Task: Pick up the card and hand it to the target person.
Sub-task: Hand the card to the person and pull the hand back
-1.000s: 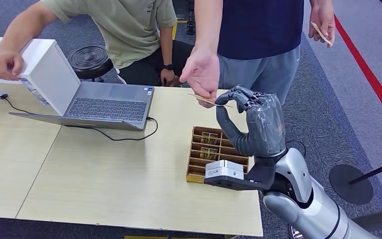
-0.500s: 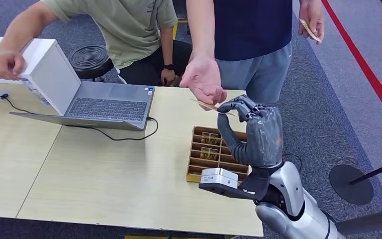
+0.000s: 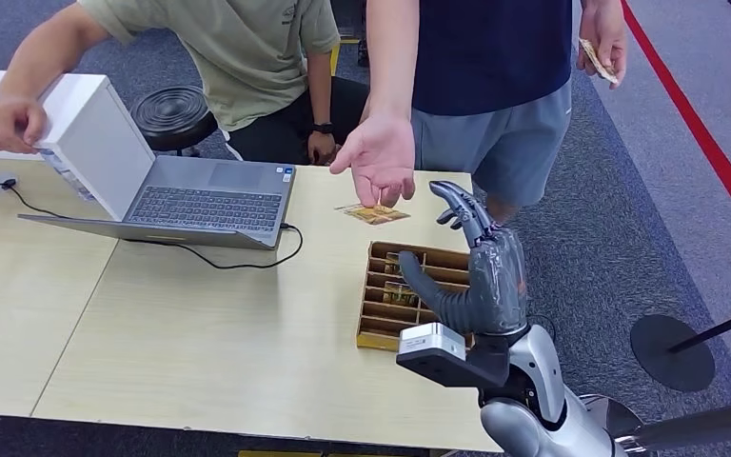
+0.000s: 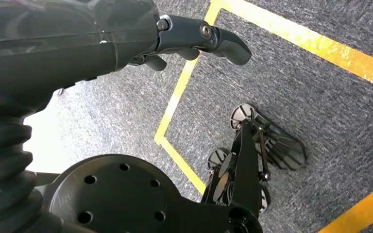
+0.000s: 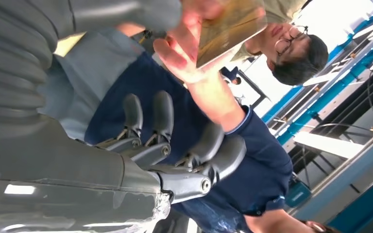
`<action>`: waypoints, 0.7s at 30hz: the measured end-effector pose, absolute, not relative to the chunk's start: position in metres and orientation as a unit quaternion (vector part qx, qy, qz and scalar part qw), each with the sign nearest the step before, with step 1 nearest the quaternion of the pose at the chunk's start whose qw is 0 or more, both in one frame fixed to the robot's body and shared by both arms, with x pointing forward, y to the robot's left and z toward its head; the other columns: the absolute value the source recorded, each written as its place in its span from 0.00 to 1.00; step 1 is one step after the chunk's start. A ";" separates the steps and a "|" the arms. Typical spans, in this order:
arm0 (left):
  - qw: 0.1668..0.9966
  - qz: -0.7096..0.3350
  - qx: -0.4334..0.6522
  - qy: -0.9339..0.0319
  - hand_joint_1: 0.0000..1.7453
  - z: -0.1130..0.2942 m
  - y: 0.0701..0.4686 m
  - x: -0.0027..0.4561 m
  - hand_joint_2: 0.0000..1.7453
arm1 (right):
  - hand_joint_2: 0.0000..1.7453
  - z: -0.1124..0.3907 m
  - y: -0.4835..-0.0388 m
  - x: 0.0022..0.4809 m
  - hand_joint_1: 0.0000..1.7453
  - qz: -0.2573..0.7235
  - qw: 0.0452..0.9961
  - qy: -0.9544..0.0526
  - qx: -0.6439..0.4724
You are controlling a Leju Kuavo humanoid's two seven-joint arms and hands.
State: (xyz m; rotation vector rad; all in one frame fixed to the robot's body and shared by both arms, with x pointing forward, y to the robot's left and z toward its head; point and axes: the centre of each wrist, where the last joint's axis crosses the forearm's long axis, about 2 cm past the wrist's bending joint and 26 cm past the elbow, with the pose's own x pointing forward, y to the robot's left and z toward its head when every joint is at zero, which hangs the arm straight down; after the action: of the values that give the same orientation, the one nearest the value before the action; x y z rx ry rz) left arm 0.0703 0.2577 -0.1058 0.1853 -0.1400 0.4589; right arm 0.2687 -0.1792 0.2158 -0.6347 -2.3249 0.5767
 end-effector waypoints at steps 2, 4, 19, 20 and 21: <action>0.967 0.226 0.092 -0.069 0.00 -0.106 0.257 0.070 0.00 | 1.00 0.215 -0.178 0.269 0.00 0.214 0.331 -0.889 -0.232; 0.967 0.226 0.092 -0.069 0.00 -0.106 0.257 0.070 0.00 | 1.00 0.213 -0.176 0.269 0.00 0.209 0.335 -0.891 -0.226; 0.966 0.234 0.088 -0.070 0.00 -0.106 0.256 0.070 0.00 | 1.00 0.222 -0.185 0.284 0.00 0.264 0.372 -0.871 -0.182; 0.965 0.237 0.088 -0.069 0.00 -0.106 0.255 0.070 0.00 | 1.00 0.223 -0.192 0.289 0.00 0.286 0.389 -0.859 -0.172; 0.965 0.239 0.088 -0.069 0.00 -0.106 0.255 0.069 0.00 | 1.00 0.222 -0.198 0.292 0.00 0.301 0.400 -0.849 -0.170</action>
State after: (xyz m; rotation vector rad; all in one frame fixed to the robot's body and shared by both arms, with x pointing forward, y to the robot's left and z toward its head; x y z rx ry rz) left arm 0.0694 0.2548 -0.1058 0.1791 -0.1388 0.4833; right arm 0.2924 -0.1982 0.2224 -0.4296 -2.1468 0.7623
